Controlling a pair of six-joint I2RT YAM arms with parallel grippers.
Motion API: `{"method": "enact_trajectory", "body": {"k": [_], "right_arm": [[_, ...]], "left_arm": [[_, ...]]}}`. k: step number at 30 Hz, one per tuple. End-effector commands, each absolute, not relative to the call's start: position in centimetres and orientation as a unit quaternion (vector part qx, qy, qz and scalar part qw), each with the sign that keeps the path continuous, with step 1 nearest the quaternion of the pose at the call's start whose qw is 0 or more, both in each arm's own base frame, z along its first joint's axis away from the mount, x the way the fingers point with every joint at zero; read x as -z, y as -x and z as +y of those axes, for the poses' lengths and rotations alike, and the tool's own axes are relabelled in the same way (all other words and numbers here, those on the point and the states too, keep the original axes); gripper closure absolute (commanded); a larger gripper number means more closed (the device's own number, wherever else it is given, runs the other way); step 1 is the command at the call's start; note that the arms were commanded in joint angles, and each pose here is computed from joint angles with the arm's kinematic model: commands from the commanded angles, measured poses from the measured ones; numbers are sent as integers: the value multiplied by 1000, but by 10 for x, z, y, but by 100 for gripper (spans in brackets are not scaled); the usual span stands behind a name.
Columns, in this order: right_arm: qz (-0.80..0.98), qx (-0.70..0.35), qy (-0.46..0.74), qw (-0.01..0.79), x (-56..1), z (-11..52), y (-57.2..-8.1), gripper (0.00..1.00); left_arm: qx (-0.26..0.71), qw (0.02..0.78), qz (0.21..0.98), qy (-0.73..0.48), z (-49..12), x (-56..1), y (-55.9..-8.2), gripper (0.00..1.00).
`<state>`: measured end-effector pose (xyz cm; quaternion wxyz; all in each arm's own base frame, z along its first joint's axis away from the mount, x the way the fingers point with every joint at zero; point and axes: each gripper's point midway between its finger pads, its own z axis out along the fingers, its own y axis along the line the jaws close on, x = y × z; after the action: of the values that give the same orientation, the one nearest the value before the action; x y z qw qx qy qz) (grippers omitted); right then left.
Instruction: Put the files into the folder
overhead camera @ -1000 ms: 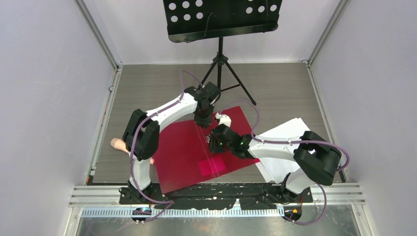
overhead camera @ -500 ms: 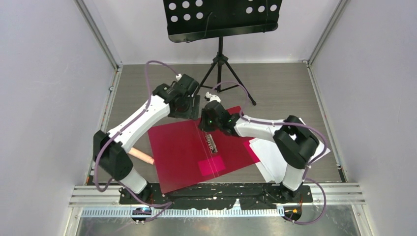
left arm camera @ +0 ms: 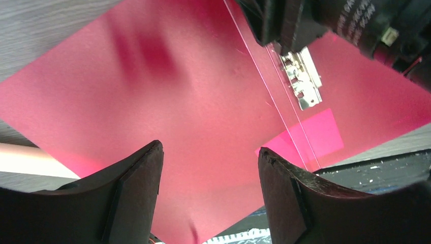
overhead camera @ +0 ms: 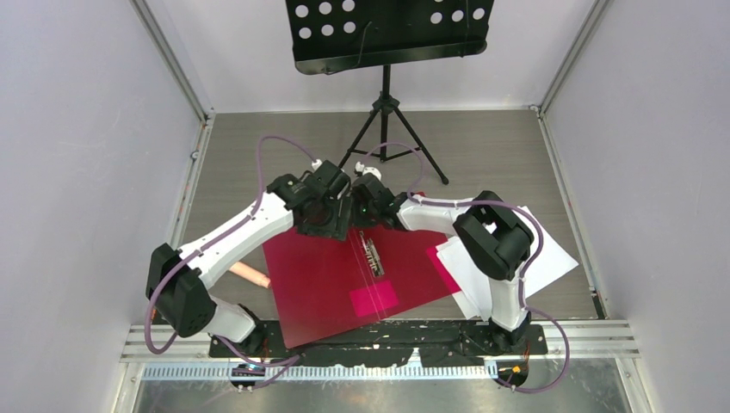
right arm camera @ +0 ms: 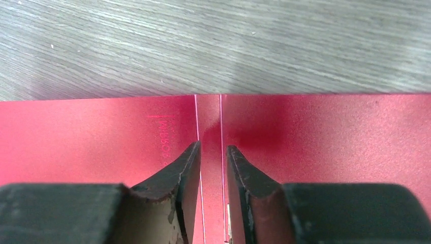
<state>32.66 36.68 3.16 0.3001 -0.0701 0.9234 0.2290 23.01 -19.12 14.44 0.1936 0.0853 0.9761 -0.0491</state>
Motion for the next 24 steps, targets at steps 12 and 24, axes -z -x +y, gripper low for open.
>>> {"method": "enact_trajectory", "body": {"k": [12,24], "right_arm": [[910,-167,-3,379,-132,280,-333,41],[875,-18,-291,385,-95,77,-216,3]], "left_arm": [[68,189,976,-82,-250,-119,-220,28],[179,207,942,-192,-381,-144,-211,14]]}}
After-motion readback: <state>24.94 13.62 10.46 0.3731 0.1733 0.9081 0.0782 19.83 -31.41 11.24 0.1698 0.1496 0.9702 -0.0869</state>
